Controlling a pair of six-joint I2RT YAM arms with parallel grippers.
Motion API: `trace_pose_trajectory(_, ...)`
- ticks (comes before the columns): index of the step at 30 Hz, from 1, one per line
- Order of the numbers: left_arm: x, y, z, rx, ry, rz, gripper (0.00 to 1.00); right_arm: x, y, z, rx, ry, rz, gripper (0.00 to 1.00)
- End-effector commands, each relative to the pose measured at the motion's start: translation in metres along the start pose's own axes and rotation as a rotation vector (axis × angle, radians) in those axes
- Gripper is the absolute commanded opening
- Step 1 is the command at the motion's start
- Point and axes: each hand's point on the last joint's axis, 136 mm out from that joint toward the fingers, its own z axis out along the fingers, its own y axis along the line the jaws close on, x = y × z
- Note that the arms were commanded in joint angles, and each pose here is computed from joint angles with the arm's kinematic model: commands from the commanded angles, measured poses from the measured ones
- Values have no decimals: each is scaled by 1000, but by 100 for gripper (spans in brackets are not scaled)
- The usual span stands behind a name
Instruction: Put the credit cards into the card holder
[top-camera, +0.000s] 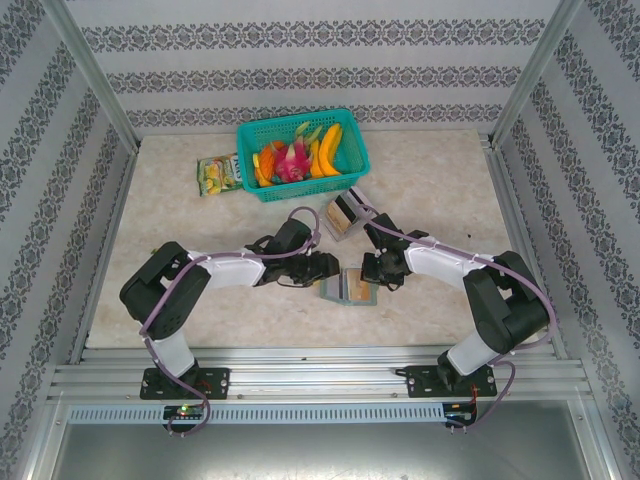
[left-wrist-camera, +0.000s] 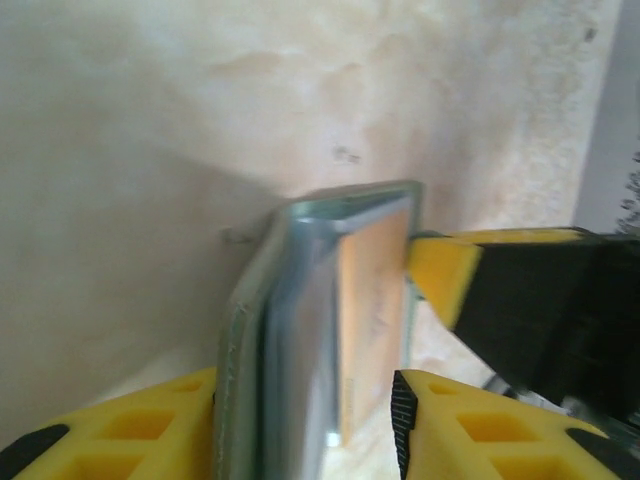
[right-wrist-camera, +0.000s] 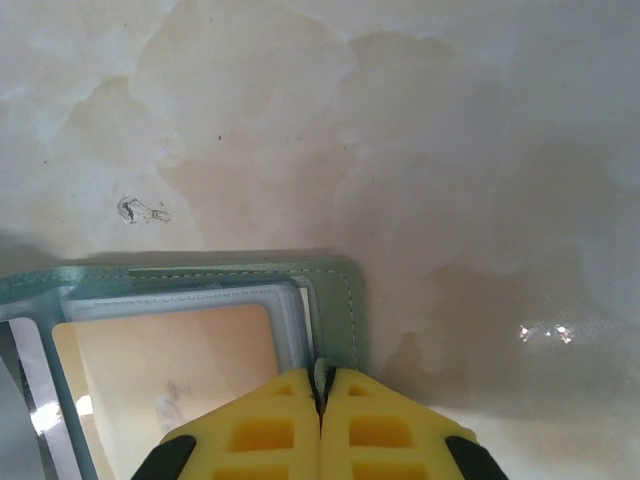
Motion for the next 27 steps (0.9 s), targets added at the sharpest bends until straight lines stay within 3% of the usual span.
trace_pose_trajectory(1,-7,-55,-14,170,-17,91,49,6,-3,10,7,15,6,3)
trace_pose_trajectory(6,-1,-82,-8,243,54,147,54,2,-6,1,-24,-21,50,3)
trace_pose_trajectory(11,7,-84,12,236,108,140,54,-1,-13,-10,-69,-53,109,5)
trace_pose_trajectory(20,14,-67,46,178,160,77,52,-1,-29,-29,-136,-122,207,6)
trace_pose_trajectory(27,13,-57,63,141,160,40,51,1,-20,-41,-204,-134,165,8)
